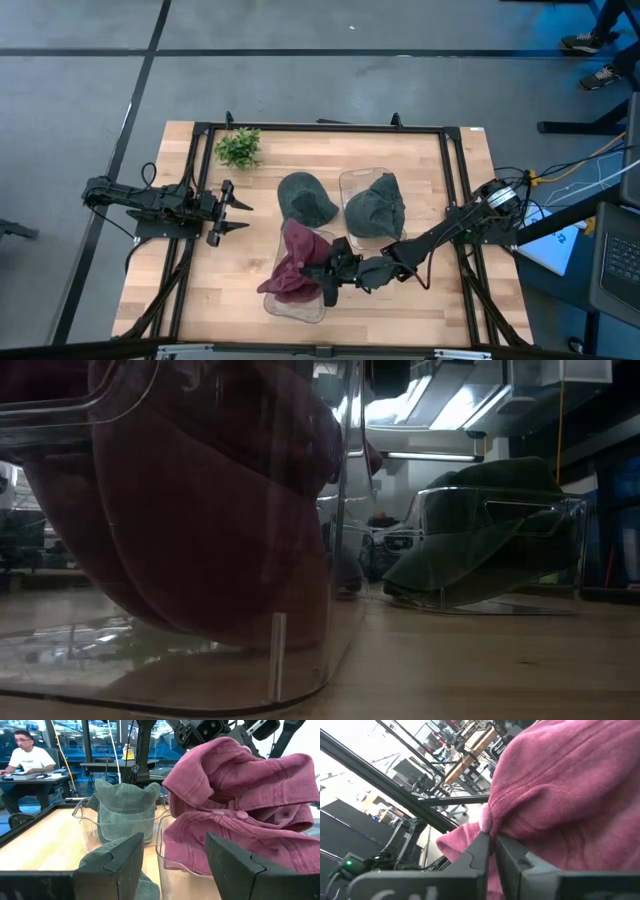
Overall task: Pick & Place hat
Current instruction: Put the red cap into the left transparent bin
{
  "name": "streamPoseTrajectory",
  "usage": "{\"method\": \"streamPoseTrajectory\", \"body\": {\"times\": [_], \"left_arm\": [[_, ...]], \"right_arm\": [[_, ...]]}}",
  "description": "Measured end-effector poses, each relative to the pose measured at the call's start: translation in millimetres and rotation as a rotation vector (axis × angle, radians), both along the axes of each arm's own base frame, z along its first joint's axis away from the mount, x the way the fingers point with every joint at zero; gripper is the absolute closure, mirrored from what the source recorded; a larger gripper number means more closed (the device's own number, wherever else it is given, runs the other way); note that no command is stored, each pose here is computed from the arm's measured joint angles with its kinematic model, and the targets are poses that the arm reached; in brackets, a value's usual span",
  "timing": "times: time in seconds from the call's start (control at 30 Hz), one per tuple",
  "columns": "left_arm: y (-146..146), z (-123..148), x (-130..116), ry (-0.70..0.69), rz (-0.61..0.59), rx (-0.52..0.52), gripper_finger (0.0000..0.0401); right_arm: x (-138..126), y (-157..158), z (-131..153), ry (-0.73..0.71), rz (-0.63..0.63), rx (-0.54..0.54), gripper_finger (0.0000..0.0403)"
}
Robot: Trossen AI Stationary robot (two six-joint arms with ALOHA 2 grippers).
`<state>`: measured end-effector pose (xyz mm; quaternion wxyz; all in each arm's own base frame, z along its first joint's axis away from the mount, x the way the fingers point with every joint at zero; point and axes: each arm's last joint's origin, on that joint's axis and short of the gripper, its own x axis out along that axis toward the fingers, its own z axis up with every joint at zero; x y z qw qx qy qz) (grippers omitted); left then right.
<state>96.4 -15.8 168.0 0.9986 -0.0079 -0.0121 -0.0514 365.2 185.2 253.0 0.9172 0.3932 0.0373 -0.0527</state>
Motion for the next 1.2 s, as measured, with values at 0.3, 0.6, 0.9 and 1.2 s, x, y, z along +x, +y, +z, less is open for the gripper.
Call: {"method": "streamPoseTrajectory", "body": {"times": [0.3,0.6,0.9,1.2], "left_arm": [[0,0,0,0.0,0.0,0.0,0.0192],[0,0,0,0.0,0.0,0.0,0.0195],[0,0,0,0.0,0.0,0.0,0.0193],[0,0,0,0.0,0.0,0.0,0.0193]], "right_arm": [[-1,3,2,0.004,0.112,0.0,0.0267],[-25,-1,21,0.148,0.161,0.011,0.0217],[-66,-7,13,0.473,0.062,0.159,0.0232],[-71,-18,-33,0.341,0.001,0.296,0.0232]]}}
